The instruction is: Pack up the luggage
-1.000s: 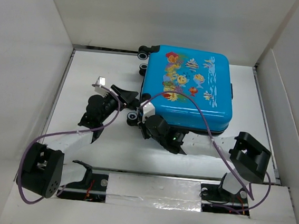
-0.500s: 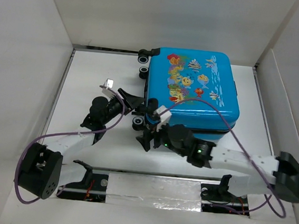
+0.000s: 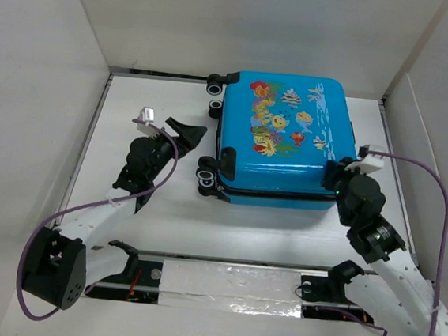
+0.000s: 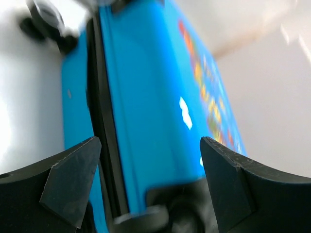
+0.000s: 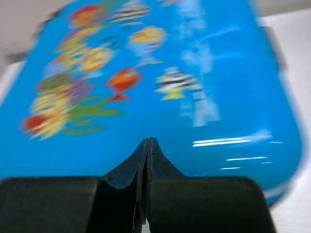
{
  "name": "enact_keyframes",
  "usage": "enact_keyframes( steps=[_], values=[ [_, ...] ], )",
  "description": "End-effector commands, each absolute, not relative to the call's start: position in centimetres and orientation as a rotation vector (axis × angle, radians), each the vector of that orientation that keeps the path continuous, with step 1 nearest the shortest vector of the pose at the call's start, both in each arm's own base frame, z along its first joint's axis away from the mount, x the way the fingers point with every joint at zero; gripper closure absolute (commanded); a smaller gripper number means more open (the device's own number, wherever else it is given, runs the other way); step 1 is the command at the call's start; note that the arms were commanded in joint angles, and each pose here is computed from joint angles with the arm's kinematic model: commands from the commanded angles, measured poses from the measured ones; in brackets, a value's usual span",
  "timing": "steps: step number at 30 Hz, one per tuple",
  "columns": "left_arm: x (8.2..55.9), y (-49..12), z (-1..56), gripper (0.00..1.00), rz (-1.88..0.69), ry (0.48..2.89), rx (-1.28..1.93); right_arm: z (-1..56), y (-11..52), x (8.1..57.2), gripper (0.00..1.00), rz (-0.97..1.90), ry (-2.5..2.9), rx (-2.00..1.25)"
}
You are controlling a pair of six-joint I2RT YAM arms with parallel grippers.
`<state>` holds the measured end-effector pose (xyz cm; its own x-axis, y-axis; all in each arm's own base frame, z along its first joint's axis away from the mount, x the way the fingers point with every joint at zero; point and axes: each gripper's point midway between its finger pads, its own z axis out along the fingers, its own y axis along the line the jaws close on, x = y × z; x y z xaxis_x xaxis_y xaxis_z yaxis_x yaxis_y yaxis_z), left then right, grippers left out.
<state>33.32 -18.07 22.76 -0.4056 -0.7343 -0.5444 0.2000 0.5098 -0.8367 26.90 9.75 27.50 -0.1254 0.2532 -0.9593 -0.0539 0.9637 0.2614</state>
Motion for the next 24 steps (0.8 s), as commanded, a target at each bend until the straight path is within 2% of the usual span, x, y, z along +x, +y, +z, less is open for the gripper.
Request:
enact_keyframes(
  steps=[1,3,4,7,8,11,12,13,14,16,17,20,21,24],
  values=[
    [36.7,-15.8,28.4,0.19,-1.008,1.524,-0.466,26.7,3.6,28.5,1.0,0.069,1.672,0.315],
    [39.1,-15.0,27.3,0.16,-0.95,1.554,-0.508,26.3,1.3,30.1,1.0,0.073,1.669,0.356],
    [40.6,-15.1,29.3,0.16,-0.949,1.524,-0.489,27.0,0.7,31.0,1.0,0.096,1.633,0.379],
    [45.5,-14.8,29.1,0.15,-0.921,1.553,-0.501,27.0,-3.0,33.5,0.9,0.078,1.617,0.47],
    [46.7,-14.8,29.1,0.14,-0.922,1.557,-0.496,27.5,-4.0,34.2,0.78,0.079,1.601,0.493],
    [51.0,-14.8,27.7,0.1,-0.964,1.591,-0.48,28.6,-6.3,37.6,0.52,0.12,1.596,0.526],
    [52.4,-14.9,25.4,0.09,-0.977,1.633,-0.507,30.5,-6.3,38.9,0.48,0.135,1.576,0.51],
    [53.3,-14.7,26.2,0.09,-1.009,1.61,-0.482,30.4,-6.7,40.2,0.44,0.141,1.598,0.507],
    [53.6,-15.2,26.1,0.08,-1.036,1.607,-0.469,27.2,-7.5,42.5,0.42,0.131,1.697,0.538],
    [54.4,-15.4,25.9,0.07,-1.081,1.588,-0.445,27.8,-6.7,45.4,0.39,0.199,1.74,0.491],
    [54.4,-15.6,25.9,0.06,-1.092,1.581,-0.429,24.8,-6.7,47.3,0.37,0.219,1.814,0.499],
    [55.0,-16.1,25.8,0.03,-1.116,1.568,-0.385,23.8,-6.3,50.0,0.34,0.287,1.859,0.463],
    [55.1,-16.3,25.7,0.02,-1.127,1.565,-0.375,21.0,-6.3,50.9,0.34,0.323,1.931,0.466],
    [55.9,-16.5,24.7,0.01,-1.193,1.54,-0.383,18.3,-4.9,52.4,0.34,0.396,2.011,0.436]
  ],
)
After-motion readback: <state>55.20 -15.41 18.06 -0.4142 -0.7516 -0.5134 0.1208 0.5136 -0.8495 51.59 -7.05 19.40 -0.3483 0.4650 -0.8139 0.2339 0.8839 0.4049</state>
